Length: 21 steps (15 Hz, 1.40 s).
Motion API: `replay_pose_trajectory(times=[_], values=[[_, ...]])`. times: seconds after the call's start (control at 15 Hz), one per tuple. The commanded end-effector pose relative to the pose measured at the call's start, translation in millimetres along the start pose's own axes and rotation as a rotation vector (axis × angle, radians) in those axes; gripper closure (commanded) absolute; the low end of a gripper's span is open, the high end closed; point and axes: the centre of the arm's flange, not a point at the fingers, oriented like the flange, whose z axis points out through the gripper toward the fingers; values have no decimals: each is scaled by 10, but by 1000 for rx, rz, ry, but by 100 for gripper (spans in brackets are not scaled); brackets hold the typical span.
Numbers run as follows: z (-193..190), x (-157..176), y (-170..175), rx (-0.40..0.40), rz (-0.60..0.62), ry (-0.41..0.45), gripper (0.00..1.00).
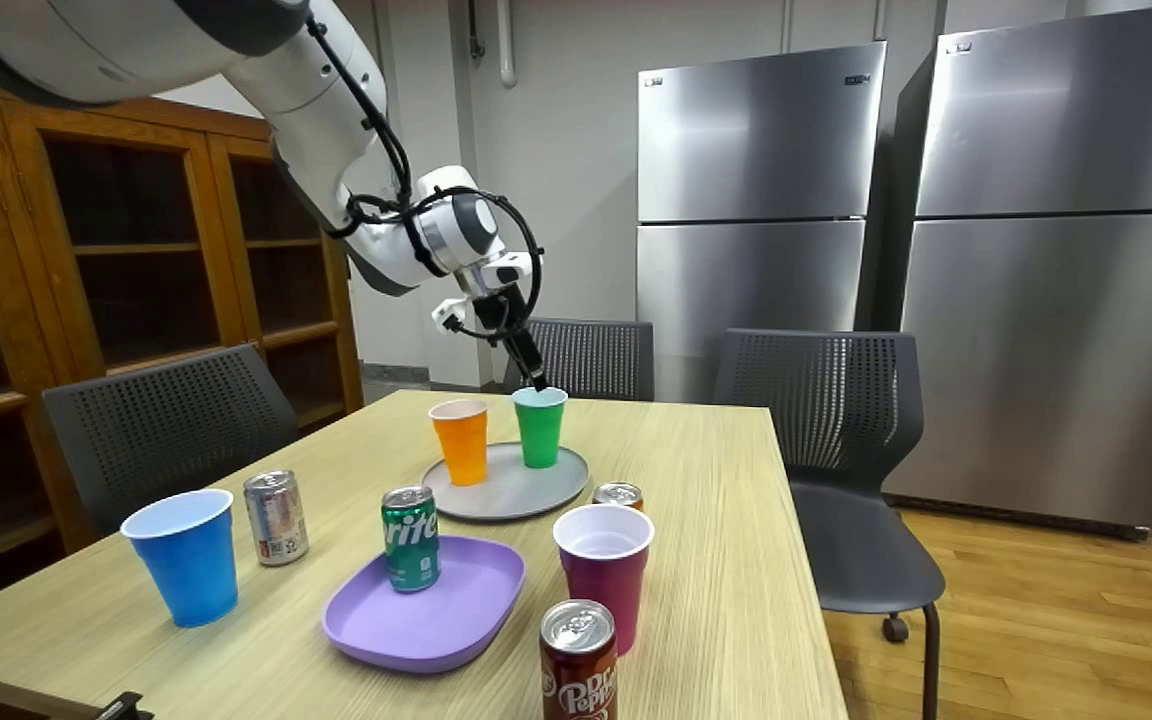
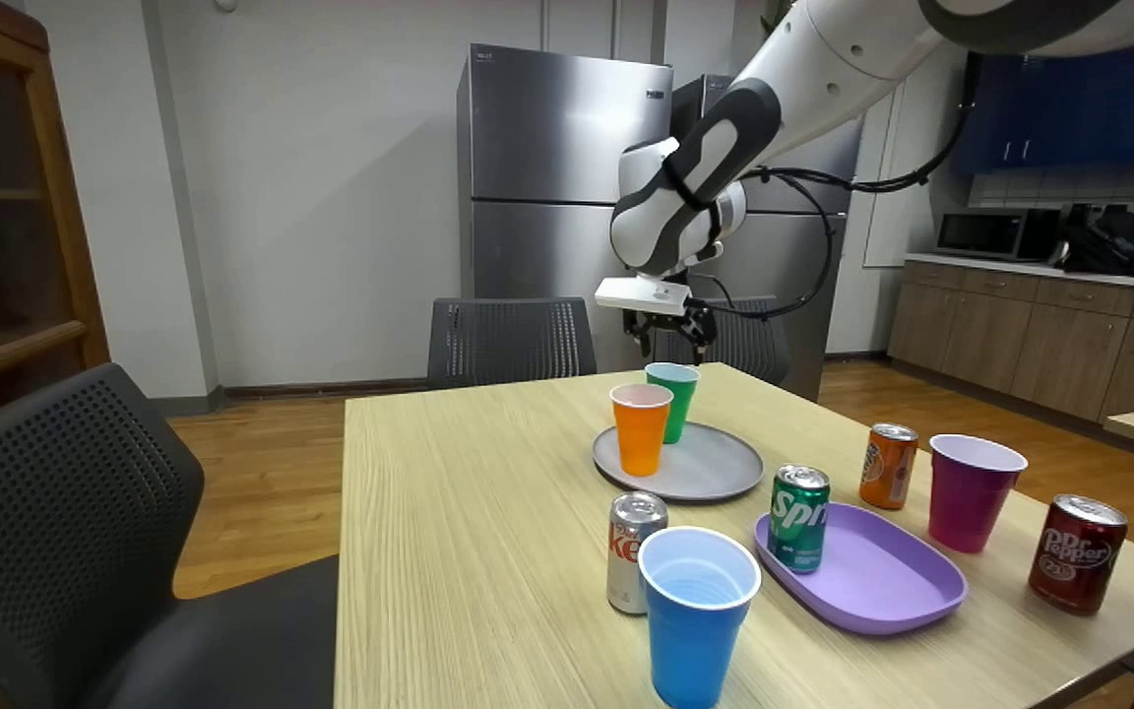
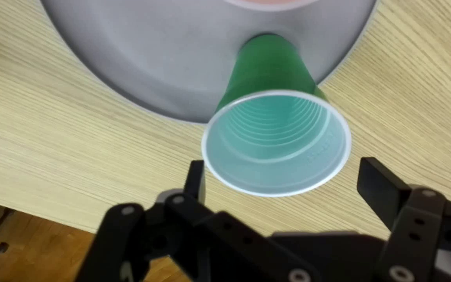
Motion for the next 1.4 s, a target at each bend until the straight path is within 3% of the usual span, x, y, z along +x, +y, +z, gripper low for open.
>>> replay_pose_trajectory(times=[0.0, 0.67, 1.33], values=[[-334, -144, 439, 39, 1, 6, 0], [-671, -199, 1126, 94, 7, 6, 0], [-418, -105, 2069, 48, 106, -46, 0]])
